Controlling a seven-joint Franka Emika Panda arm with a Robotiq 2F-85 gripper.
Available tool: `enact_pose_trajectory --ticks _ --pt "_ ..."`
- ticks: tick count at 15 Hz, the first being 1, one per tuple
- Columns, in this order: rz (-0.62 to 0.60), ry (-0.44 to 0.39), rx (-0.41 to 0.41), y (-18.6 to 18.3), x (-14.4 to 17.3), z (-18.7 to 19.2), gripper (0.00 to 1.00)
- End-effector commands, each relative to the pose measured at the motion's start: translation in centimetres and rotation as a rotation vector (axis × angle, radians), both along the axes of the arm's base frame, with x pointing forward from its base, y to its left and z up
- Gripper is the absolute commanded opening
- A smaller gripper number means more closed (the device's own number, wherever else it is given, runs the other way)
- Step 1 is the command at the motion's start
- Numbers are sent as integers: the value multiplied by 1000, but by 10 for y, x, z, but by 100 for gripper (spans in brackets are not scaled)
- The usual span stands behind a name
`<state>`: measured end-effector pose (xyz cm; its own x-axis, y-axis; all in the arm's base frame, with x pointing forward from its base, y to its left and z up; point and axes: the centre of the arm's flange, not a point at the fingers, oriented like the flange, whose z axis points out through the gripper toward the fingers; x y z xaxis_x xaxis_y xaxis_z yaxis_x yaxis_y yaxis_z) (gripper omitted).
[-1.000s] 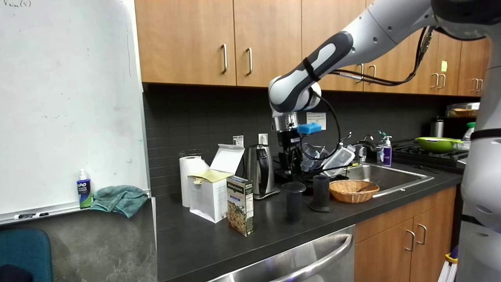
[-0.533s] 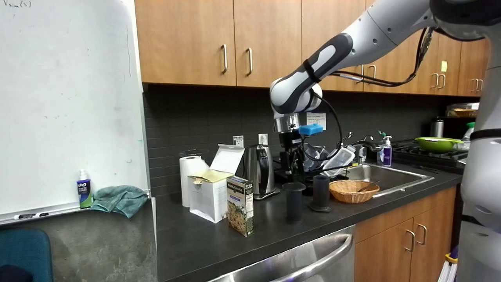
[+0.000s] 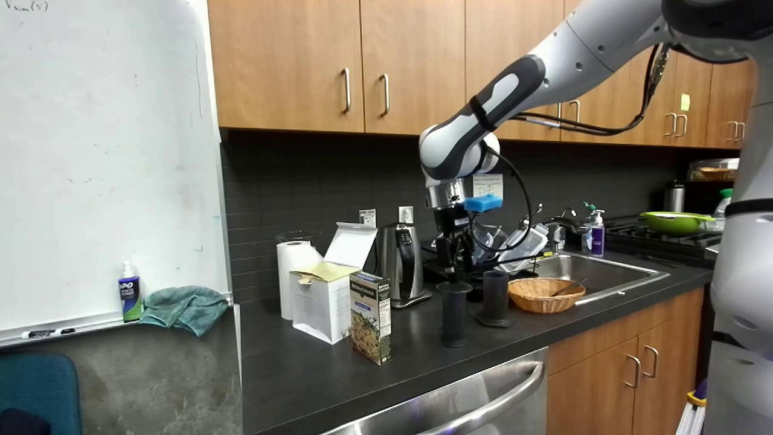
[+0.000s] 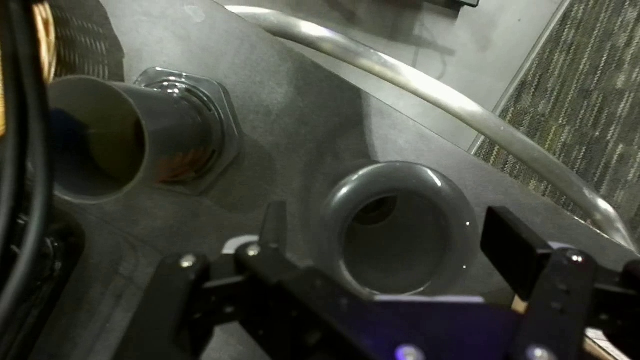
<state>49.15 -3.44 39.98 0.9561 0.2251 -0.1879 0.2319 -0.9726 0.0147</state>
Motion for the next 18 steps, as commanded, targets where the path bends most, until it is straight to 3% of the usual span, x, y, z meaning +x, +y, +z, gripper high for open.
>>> enact_pose_trajectory --ticks 1,14,18 --pt "-3 13 -26 -4 -6 -3 100" --pt "20 24 -61 -11 -4 -6 100" --pt "26 8 -67 -10 21 9 100"
